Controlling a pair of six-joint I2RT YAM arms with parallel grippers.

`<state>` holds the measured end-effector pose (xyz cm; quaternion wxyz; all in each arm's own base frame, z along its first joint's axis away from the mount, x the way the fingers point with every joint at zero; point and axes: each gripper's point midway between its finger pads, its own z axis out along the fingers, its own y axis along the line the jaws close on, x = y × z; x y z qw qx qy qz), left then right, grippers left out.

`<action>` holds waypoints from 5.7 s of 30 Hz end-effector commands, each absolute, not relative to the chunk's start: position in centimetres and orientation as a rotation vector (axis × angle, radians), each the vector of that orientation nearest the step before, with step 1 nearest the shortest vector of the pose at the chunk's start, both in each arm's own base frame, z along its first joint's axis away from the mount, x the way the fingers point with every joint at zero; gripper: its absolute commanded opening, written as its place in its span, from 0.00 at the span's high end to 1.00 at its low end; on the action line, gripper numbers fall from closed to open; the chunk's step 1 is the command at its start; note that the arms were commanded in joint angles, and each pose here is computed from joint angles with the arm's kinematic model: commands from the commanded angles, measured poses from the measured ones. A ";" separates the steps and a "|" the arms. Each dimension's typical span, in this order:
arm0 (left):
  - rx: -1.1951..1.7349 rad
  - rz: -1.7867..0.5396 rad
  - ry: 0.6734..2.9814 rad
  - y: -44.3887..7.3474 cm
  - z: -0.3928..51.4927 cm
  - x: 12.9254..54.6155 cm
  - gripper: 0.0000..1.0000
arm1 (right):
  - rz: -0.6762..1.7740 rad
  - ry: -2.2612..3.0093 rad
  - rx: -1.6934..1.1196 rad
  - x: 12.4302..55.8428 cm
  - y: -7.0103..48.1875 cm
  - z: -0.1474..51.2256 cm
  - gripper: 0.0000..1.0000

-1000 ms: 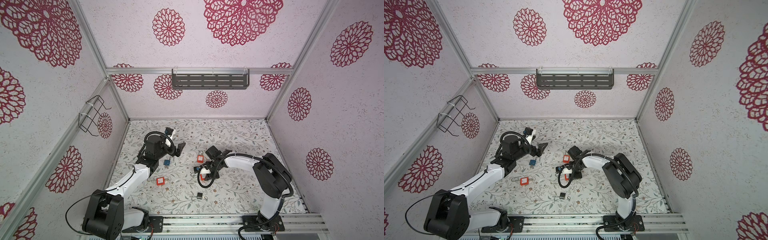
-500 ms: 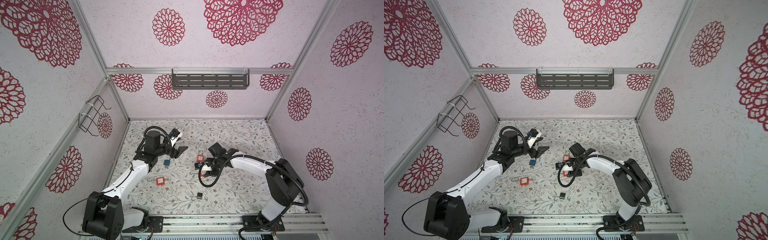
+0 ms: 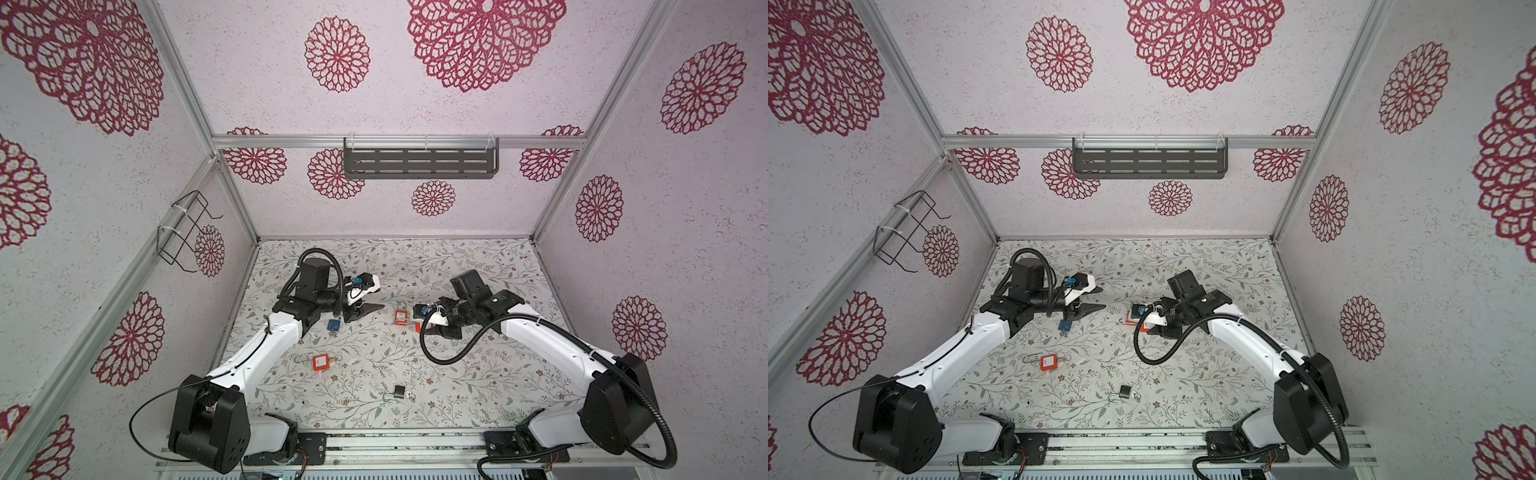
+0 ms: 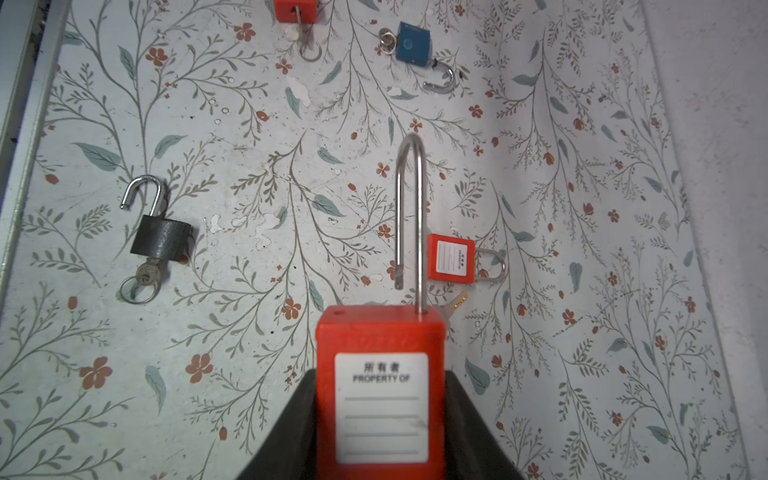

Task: Lock with the key

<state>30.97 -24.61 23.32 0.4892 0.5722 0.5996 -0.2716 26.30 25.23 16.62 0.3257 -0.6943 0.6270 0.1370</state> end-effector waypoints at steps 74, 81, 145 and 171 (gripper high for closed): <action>1.355 -0.885 1.329 -28.8 26.7 30.8 1.00 | 0.255 1.669 -1.644 28.5 24.0 26.1 0.29; 1.364 -0.868 1.302 -29.3 27.0 30.2 1.00 | 0.311 1.730 -1.684 28.4 24.3 26.1 0.35; 1.432 -0.907 1.235 -31.8 27.0 27.7 1.00 | 0.461 1.524 -1.739 28.6 27.4 27.7 0.89; 1.233 -1.028 1.289 -30.8 26.3 30.9 1.00 | 0.335 1.565 -1.740 32.2 27.9 28.0 0.80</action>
